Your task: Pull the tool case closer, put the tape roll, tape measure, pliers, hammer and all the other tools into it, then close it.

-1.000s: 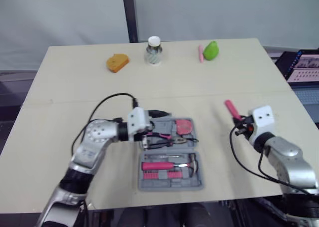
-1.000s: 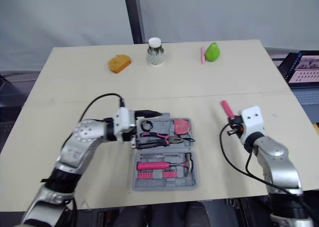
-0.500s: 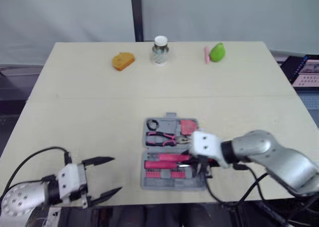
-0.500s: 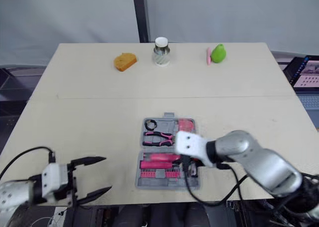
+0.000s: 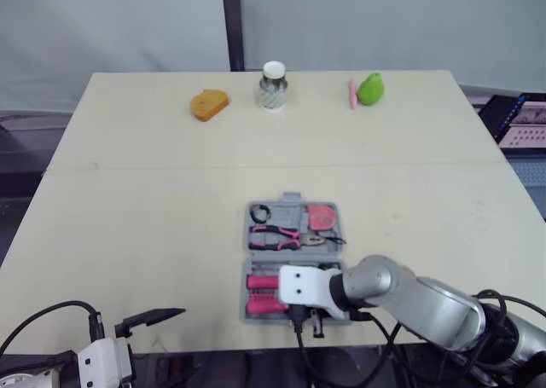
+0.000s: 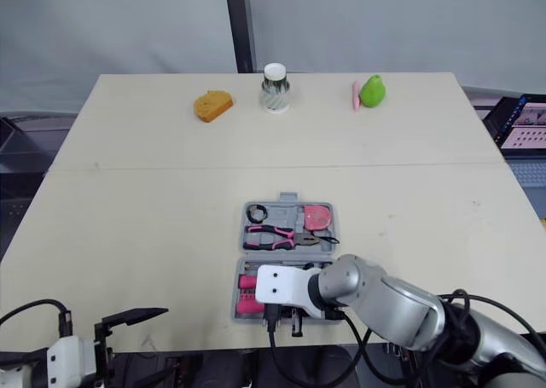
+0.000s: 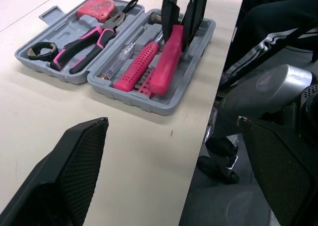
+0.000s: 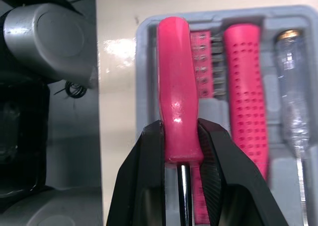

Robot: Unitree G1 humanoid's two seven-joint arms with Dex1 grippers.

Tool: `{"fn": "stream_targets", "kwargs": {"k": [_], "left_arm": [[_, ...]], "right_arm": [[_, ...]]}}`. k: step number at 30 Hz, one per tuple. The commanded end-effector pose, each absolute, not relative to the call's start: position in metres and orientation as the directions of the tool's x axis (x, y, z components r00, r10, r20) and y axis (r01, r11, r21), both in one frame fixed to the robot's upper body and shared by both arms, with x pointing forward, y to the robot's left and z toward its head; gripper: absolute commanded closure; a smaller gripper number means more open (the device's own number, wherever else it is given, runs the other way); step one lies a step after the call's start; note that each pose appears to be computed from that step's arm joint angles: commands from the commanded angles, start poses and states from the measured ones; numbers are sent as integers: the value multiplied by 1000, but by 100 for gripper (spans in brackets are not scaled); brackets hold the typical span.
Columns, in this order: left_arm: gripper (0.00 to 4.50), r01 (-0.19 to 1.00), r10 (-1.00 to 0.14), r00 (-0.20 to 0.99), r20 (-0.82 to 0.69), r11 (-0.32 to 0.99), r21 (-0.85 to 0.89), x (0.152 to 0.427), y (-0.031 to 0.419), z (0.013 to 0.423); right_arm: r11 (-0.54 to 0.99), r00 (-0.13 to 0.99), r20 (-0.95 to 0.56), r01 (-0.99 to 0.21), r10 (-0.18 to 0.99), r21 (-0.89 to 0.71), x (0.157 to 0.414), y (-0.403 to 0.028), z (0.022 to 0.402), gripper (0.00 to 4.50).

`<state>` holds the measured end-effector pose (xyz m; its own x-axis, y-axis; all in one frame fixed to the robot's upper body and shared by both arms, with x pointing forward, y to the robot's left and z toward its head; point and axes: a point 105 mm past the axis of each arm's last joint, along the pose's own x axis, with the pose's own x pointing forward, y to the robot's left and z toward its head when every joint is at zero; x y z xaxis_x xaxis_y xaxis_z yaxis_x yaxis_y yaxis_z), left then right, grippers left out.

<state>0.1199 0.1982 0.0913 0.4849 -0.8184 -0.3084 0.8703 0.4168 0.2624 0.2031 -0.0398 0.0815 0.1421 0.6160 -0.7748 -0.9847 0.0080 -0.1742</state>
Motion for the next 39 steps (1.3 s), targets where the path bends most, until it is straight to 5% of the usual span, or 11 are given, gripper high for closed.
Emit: {"fn": "stream_targets", "kwargs": {"k": [1, 20, 28, 32, 35, 39], "left_arm": [[0, 867, -813, 490, -314, 420, 269, 117, 198, 92], [0, 871, -814, 485, -320, 414, 266, 123, 194, 93], [0, 865, -813, 495, -308, 428, 262, 128, 193, 93], [0, 866, -815, 493, -303, 425, 264, 130, 190, 94], [0, 868, -818, 489, -301, 422, 263, 130, 189, 94], [0, 872, -826, 479, -296, 412, 263, 130, 186, 94]], "right_arm": [[-17, 133, -766, -983, 629, -184, 194, -35, 81, 409], [31, 157, -771, -984, 617, -176, 197, -30, 68, 409], [77, 179, -692, -981, 700, -176, 200, -27, 92, 20], [84, 201, -573, -971, 795, -223, 203, -27, 108, 20], [124, 219, -520, -969, 825, -211, 207, -32, 102, 119], [129, 187, -404, -978, 896, -165, 201, -31, 97, 319]]}}
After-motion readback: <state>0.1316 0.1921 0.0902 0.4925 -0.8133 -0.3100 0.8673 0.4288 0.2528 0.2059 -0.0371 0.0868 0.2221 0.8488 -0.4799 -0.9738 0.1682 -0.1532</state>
